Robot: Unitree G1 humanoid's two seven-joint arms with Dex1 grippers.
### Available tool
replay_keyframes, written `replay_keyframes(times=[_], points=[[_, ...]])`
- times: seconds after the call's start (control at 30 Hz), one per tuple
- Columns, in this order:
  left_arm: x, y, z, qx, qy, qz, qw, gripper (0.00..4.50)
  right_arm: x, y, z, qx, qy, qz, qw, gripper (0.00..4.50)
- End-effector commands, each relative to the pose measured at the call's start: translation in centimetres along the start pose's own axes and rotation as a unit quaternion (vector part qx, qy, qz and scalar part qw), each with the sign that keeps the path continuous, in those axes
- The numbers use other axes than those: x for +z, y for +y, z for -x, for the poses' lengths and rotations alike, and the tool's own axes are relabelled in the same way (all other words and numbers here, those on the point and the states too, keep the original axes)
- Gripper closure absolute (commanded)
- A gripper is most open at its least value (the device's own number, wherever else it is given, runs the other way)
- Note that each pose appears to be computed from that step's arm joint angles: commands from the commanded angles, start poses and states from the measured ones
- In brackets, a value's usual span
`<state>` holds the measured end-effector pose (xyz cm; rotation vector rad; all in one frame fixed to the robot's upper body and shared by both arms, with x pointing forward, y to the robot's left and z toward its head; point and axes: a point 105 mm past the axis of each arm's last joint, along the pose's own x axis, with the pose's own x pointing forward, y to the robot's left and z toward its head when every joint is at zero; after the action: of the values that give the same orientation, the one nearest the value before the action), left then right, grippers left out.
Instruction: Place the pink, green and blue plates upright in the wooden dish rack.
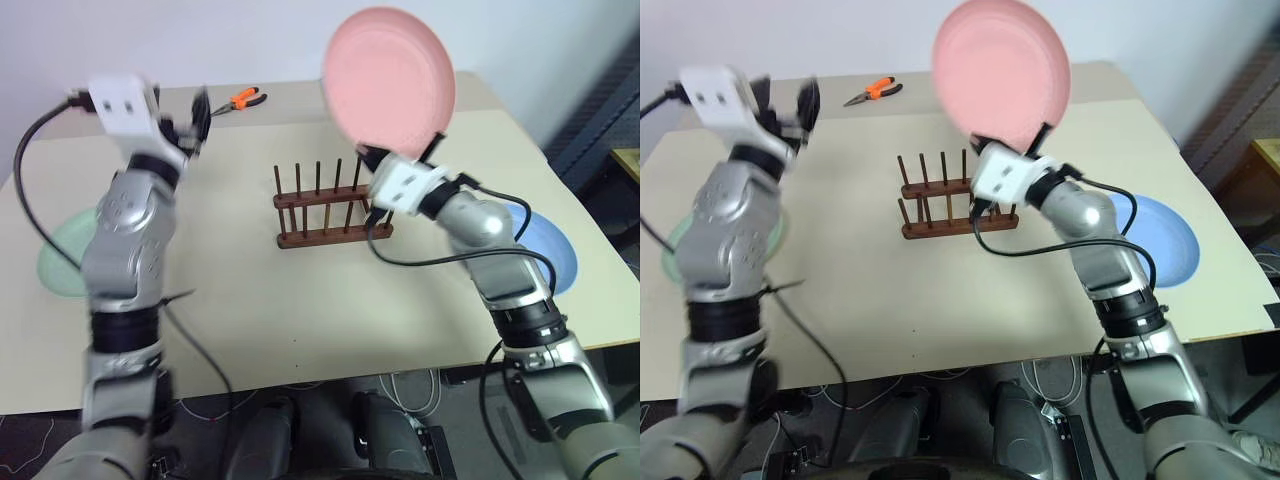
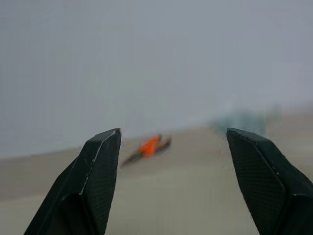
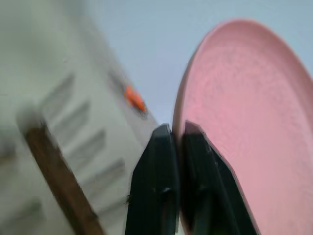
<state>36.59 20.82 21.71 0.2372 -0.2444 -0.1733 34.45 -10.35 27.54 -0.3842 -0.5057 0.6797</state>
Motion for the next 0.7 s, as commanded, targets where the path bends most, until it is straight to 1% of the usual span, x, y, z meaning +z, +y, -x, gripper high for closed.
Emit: replay_keyframes(times=[0.03, 0.1, 0.17, 0.33, 0.43, 0.53, 0.6, 0.7], points=[[0.6, -2.5, 1.3, -0.100, -0.028, -0.032, 0.994, 1.00, 4.6, 0.4, 1.1, 0.050, -0.096, -0.182, 0.977, 4.50], [0.1, -3.8, 2.3, -0.152, -0.020, -0.010, 0.988, 1.00, 4.7, 0.6, 1.4, 0.064, -0.099, -0.244, 0.963, 4.50], [-0.1, -5.5, 3.5, -0.211, -0.010, 0.012, 0.977, 1.00, 4.2, 0.9, 1.6, 0.072, -0.089, -0.288, 0.951, 4.50], [-0.5, -9.5, 6.3, -0.330, 0.024, 0.047, 0.942, 1.00, 2.9, 0.7, 1.8, 0.065, -0.077, -0.354, 0.930, 4.50], [-0.9, -10.9, 7.1, -0.359, 0.040, 0.051, 0.931, 1.00, 2.1, 0.1, 1.7, 0.047, -0.073, -0.381, 0.920, 4.50], [-1.1, -11.9, 7.5, -0.375, 0.047, 0.058, 0.924, 1.00, 1.5, -0.2, 1.7, 0.039, -0.075, -0.418, 0.904, 4.50], [-1.1, -12.4, 7.5, -0.381, 0.049, 0.061, 0.921, 1.00, 1.1, -0.3, 1.8, 0.035, -0.076, -0.436, 0.896, 4.50], [-1.2, -12.9, 7.5, -0.384, 0.049, 0.063, 0.920, 1.00, 0.3, -0.1, 1.9, 0.029, -0.064, -0.450, 0.890, 4.50]])
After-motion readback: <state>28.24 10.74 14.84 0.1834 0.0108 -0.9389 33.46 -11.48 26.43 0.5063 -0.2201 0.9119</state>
